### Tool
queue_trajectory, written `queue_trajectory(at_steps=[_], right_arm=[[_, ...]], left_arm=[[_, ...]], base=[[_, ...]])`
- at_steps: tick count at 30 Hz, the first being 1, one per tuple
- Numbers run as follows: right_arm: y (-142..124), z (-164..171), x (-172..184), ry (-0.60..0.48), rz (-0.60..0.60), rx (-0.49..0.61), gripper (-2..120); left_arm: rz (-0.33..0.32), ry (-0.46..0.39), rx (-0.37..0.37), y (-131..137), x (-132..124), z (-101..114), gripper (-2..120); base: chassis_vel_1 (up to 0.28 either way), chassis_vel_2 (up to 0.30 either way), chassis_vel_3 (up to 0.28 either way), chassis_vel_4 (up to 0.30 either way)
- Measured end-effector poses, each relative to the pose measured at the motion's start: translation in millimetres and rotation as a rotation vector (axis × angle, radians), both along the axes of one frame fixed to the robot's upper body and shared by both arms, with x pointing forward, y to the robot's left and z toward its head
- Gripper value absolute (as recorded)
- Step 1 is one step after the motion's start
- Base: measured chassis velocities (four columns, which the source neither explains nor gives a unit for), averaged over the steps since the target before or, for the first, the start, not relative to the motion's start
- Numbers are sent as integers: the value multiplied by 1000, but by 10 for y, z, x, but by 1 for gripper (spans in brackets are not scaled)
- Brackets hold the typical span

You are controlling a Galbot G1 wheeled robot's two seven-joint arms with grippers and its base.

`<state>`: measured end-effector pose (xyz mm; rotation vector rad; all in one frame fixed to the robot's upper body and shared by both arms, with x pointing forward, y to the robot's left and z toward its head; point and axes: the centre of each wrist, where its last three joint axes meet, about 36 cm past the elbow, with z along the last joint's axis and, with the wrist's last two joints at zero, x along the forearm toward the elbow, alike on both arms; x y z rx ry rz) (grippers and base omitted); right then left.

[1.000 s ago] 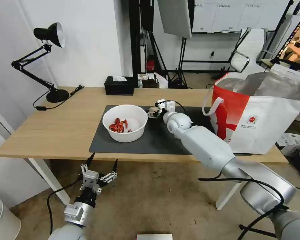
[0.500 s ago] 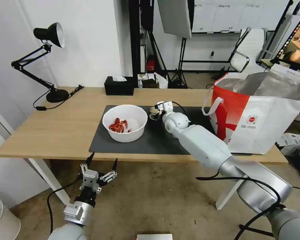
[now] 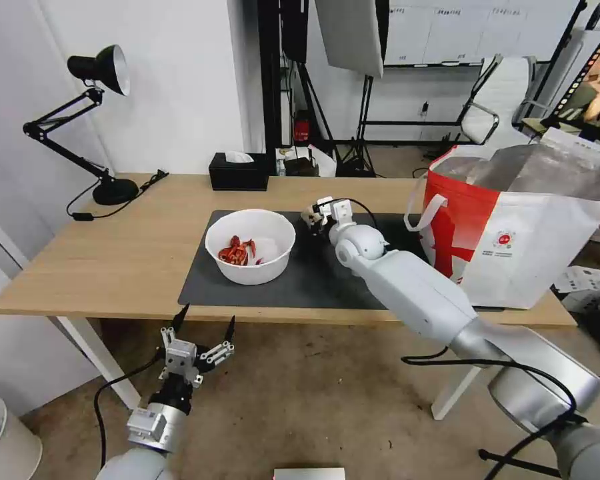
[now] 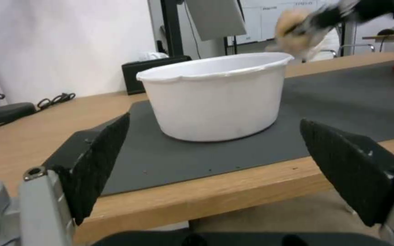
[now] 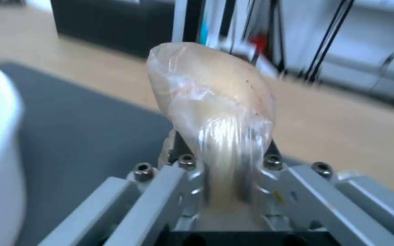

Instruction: Pick up the trash from the table and place it into the takeout bag.

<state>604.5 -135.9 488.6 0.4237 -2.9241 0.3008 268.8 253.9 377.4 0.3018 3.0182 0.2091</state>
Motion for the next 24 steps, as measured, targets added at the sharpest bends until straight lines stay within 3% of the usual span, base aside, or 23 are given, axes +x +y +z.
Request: queue_trajectory(at_steps=[6,9,13,21,24], right_arm=[[-399,102,-744,-185,-11,10,6],[-685,39,-1354,-270,-27,63,6],[-886,129,-1669,-374,-44,118,6],[-1071,586,-1737,-496,-123,139,6],[-1293,836,-1494,-547,-397,67,5]], left_arm=[[-5,-2,-1,-20,-23,19,100],[-9,-3,-5,-53,-31,19,100],[-11,-3,-11,-103,-74,34,100],[-4,-8,-20,-156,-170,90,100],[-5,-9,-22,-164,-188,104,100]], base=[[0,0,0,0],[0,0,0,0],[0,0,0,0],[0,0,0,0],[0,0,0,0]])
